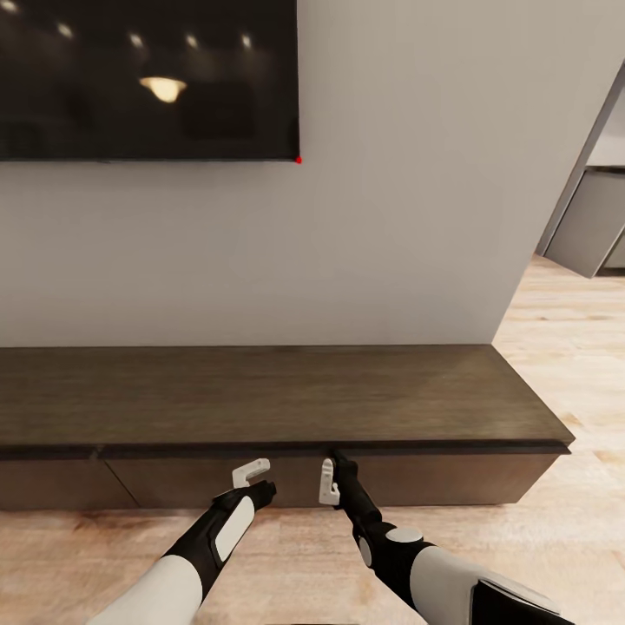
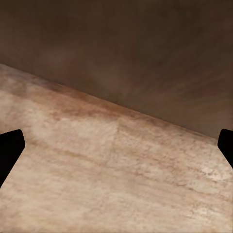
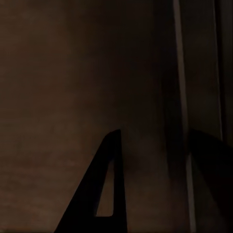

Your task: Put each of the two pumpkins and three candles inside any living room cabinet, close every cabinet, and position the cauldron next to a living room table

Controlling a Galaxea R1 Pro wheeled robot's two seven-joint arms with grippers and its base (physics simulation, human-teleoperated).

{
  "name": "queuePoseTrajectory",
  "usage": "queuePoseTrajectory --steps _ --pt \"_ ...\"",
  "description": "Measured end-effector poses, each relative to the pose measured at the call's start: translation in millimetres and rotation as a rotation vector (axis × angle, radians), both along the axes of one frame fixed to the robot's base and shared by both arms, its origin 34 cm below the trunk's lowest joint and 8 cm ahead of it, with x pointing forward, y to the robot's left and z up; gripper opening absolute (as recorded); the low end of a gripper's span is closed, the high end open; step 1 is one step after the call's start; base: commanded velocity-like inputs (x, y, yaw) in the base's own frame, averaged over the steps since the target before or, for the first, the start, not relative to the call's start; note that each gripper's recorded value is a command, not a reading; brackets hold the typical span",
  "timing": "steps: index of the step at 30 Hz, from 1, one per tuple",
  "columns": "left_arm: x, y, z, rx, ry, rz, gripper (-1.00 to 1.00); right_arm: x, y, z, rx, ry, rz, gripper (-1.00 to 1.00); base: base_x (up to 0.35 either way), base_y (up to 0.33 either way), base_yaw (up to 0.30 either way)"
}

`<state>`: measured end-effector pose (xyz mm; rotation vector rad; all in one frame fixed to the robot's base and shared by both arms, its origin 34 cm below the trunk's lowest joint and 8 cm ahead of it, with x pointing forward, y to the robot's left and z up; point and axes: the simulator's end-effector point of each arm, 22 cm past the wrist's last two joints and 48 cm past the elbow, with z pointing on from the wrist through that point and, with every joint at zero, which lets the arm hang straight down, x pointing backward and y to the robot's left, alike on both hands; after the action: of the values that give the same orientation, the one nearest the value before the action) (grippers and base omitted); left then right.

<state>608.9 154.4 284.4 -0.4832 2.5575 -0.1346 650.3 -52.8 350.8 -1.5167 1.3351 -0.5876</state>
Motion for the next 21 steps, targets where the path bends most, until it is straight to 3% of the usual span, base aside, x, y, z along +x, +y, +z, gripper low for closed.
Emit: queuePoseTrajectory --steps 14,21 --pt "0 0 -3 0.0 0.005 -0.001 1.0 9 -1 16 0.037 -0.071 -0.03 -1.0 0.0 0.0 0.0" --pt "0 0 -2 0.0 0.004 -0.001 1.0 10 -2 16 0.036 -0.065 -0.009 -1.0 0.0 0.0 0.0"
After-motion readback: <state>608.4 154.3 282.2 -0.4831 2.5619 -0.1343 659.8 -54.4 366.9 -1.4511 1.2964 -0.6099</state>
